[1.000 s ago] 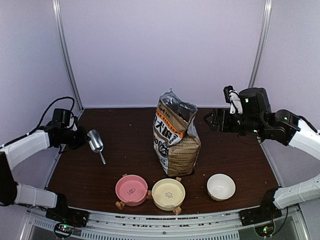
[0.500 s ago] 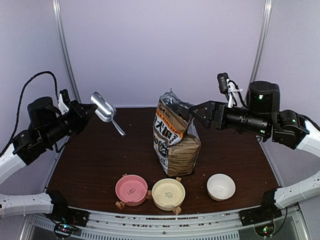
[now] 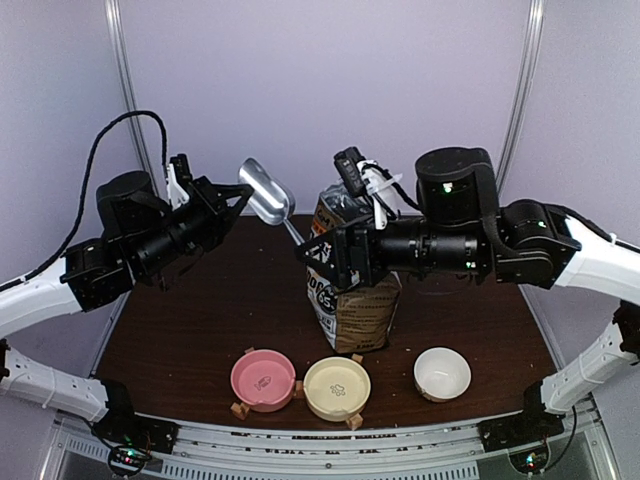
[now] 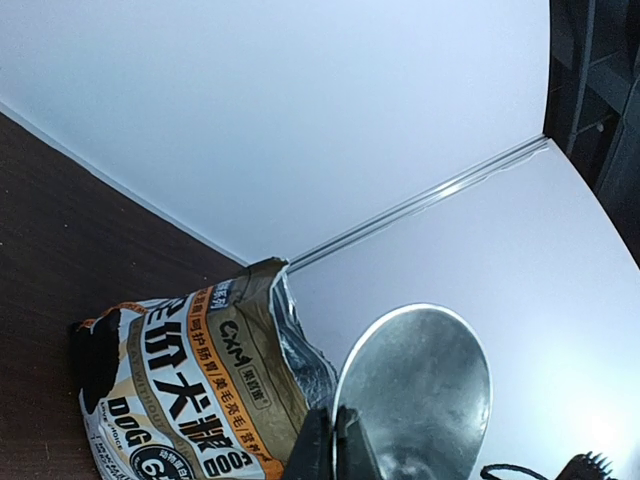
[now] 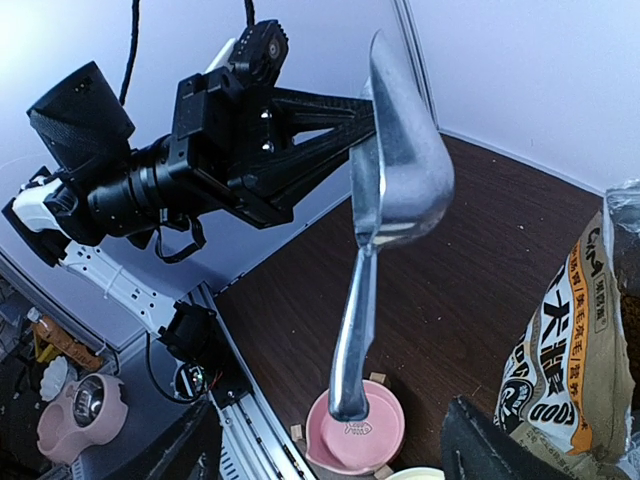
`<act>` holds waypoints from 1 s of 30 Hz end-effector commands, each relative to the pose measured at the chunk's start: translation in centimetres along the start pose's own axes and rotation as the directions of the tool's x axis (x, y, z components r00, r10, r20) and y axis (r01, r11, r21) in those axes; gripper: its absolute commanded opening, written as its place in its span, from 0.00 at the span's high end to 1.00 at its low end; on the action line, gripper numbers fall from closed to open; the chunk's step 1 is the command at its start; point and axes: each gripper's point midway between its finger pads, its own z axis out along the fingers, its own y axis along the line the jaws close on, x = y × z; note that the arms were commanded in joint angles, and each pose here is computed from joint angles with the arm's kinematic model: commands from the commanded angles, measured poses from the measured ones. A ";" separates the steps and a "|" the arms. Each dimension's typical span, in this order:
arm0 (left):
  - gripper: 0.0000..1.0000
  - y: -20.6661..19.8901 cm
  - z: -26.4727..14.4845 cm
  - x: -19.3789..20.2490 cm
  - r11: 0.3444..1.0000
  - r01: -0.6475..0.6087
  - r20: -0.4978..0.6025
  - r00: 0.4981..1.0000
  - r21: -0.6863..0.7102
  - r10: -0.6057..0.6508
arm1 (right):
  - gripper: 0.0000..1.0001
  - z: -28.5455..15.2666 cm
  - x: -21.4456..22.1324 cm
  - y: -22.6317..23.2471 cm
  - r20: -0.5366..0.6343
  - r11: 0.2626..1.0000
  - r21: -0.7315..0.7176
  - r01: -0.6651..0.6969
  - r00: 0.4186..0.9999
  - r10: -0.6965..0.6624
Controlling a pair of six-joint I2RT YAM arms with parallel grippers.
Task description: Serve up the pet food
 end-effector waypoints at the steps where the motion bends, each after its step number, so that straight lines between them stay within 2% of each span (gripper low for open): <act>1: 1.00 -3.7 -0.5 -1.9 0.991 0.057 0.066 0.996 0.119 -0.065 | 0.29 1.2 0.1 0.2 -0.035 0.999 0.039 0.035 0.999 -0.034; 7: 1.00 -3.6 -0.8 -1.8 0.989 0.070 0.066 0.995 0.127 -0.079 | 0.49 3.0 -0.6 0.1 -0.043 0.995 0.094 0.039 0.998 -0.035; 10: 1.00 -3.5 -0.9 -1.9 0.989 0.071 0.066 0.995 0.129 -0.080 | 0.63 3.7 -0.9 0.2 -0.038 0.994 0.103 0.033 0.999 -0.030; 16: 1.00 -3.3 -1.0 -1.6 0.989 0.070 0.055 0.995 0.128 -0.077 | 1.00 4.1 -1.4 -0.3 -0.024 0.989 0.145 0.013 1.000 -0.010; 19: 1.00 -3.5 -0.9 -1.3 0.989 0.044 0.044 0.998 0.138 -0.051 | 1.00 3.9 -1.5 -0.9 -0.012 0.984 0.175 -0.003 1.000 0.005; 20: 0.97 -3.7 -0.9 -1.2 0.990 0.029 0.037 0.999 0.141 -0.034 | 1.00 3.7 -1.6 -1.1 -0.005 0.983 0.184 -0.008 1.000 0.009; 23: 0.60 -4.4 -1.1 -1.1 0.989 -0.051 0.012 0.999 0.138 0.050 | 1.00 3.0 -1.6 -1.6 -0.001 0.979 0.202 0.000 1.000 0.000; 25: 0.39 -4.4 -1.5 -1.0 0.986 -0.114 -0.006 0.993 0.121 0.116 | 1.00 2.4 -1.7 -2.4 -0.008 0.975 0.220 0.005 1.000 -0.003; 28: 0.19 -3.4 -2.5 -1.0 0.975 -0.209 -0.040 0.976 0.076 0.212 | 1.00 1.8 -0.9 -3.7 -0.050 0.977 0.211 0.010 0.999 0.000; 30: 0.11 -2.7 -3.1 -1.0 0.962 -0.268 -0.080 0.959 0.057 0.272 | 1.00 1.3 -0.1 -4.3 -0.086 0.984 0.179 0.009 0.996 0.007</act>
